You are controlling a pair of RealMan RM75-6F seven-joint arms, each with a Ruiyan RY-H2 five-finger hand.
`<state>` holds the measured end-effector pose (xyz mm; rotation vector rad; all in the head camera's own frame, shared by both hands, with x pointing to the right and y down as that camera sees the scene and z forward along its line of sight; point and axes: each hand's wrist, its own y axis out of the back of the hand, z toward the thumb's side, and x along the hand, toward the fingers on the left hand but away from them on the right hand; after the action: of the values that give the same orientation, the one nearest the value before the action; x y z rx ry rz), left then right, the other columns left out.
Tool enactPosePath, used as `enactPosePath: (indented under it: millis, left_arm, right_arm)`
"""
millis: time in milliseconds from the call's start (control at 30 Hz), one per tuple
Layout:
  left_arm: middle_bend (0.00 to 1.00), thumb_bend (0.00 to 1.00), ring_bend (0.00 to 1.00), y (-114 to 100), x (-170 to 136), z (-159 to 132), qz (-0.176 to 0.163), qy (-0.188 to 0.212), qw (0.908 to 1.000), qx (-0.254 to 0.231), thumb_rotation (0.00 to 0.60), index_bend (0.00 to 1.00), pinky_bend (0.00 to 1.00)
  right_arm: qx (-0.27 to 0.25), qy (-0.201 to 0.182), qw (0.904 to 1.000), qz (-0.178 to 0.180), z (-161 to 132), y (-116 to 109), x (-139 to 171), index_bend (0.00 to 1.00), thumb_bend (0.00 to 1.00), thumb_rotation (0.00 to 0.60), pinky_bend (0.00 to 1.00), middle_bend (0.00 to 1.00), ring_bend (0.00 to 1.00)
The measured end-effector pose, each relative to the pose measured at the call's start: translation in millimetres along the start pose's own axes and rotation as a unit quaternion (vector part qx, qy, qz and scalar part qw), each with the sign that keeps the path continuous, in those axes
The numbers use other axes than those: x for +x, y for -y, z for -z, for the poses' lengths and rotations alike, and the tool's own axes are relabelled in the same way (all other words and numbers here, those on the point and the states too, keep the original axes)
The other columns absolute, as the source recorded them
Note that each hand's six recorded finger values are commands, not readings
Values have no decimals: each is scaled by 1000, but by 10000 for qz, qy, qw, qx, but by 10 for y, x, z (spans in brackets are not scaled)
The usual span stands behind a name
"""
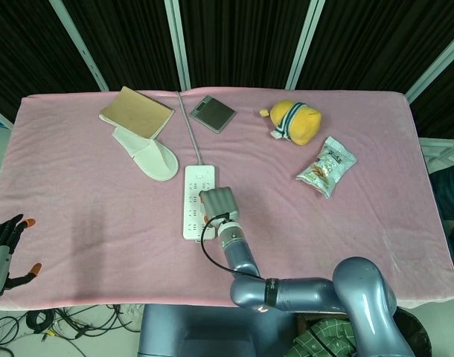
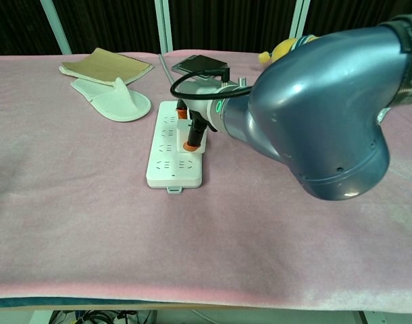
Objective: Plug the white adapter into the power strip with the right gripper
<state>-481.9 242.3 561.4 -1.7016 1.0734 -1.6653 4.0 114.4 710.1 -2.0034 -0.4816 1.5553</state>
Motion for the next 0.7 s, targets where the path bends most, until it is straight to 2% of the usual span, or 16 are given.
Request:
enactPosePath:
  millis: [700]
  left_arm:
    - [12, 276, 5, -4, 2, 6, 4, -13, 10000, -12, 600, 105, 4]
  right_arm:
    - [265, -124, 9995, 125, -73, 126, -33, 1000, 671, 600, 573, 855, 793]
